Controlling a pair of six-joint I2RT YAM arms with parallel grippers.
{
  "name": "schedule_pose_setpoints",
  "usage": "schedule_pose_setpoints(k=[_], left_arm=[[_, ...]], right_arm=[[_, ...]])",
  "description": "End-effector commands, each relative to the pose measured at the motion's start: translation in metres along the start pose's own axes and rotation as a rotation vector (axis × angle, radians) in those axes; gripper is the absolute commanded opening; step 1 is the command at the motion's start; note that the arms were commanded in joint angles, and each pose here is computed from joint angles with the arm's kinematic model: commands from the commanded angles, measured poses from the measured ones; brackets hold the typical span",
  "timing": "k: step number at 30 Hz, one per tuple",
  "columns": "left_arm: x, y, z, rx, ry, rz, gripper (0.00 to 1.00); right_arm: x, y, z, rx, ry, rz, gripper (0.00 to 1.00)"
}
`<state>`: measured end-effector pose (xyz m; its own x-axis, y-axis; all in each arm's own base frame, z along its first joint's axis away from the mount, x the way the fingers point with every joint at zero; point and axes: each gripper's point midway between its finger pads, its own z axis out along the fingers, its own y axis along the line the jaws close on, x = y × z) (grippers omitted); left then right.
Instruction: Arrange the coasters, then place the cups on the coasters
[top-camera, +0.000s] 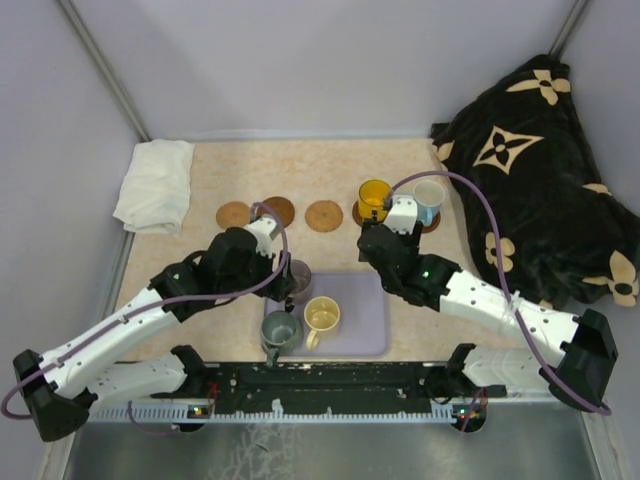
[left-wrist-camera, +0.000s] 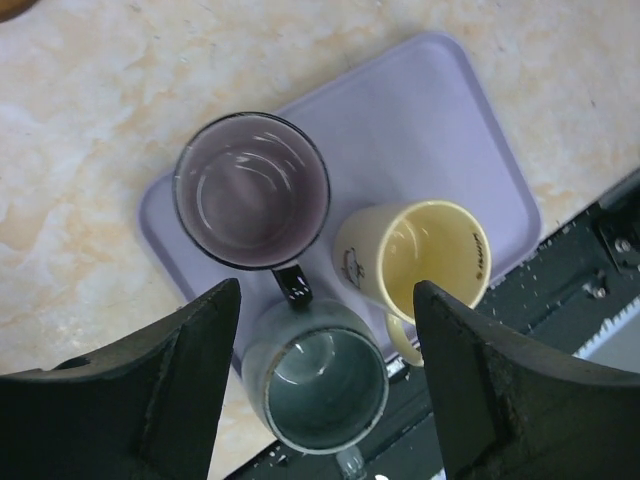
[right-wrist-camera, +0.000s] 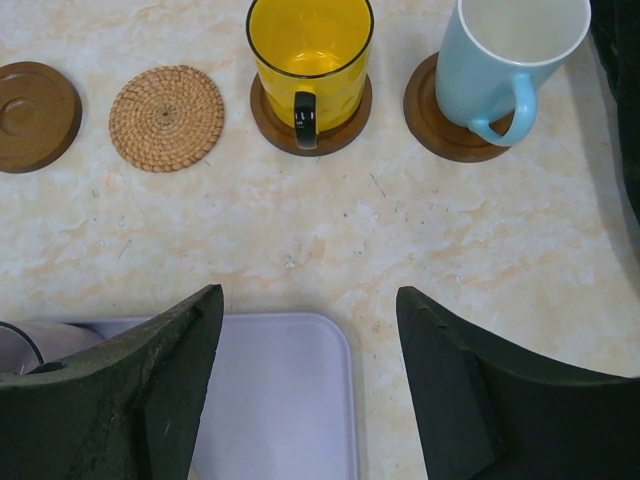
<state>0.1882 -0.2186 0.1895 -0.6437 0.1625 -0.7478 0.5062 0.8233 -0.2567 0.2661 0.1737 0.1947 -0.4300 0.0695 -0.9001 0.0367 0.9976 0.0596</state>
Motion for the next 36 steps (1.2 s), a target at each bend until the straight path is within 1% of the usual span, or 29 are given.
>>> schedule_pose_setpoints(k=[1,7,10,12,15,22,25,28,32,36], left_arm=[[0.01,-0.033,-0.008,0.124,0.055,0.028,0.75],[0.033,-0.07,-0.017,0.143,0.118,0.144,0.74],[0.049,-0.079,-0.02,0.127,0.182,0.18,0.74],[0.061,-0.083,-0.02,0.129,0.218,0.188,0.71],[0.073,-0.09,-0.022,0.143,0.248,0.181,0.64],[0.091,-0.093,-0.012,0.107,0.269,0.151,0.6],[0.099,-0.093,-0.005,0.085,0.288,0.143,0.56],[0.108,-0.089,0.002,0.048,0.311,0.132,0.56],[0.112,-0.082,0.01,-0.007,0.298,0.109,0.55],[0.112,-0.08,0.017,-0.025,0.268,0.093,0.52]], right_arm=[[-0.014,0.003,-0.002,0.005,-0.038,0.052,0.7],[-0.008,0.002,0.001,0.02,-0.022,0.037,0.7],[-0.007,0.002,0.001,0.022,-0.022,0.044,0.7],[-0.008,0.002,0.0,0.017,-0.026,0.052,0.7],[-0.007,0.001,0.0,0.014,-0.023,0.056,0.7],[-0.002,-0.003,-0.005,0.005,-0.011,0.075,0.7],[-0.001,-0.006,-0.007,0.005,-0.007,0.083,0.7],[-0.002,-0.01,-0.011,0.004,-0.007,0.083,0.7],[-0.003,-0.015,-0.015,0.0,-0.008,0.087,0.7],[-0.003,-0.017,-0.019,-0.011,-0.011,0.091,0.71]])
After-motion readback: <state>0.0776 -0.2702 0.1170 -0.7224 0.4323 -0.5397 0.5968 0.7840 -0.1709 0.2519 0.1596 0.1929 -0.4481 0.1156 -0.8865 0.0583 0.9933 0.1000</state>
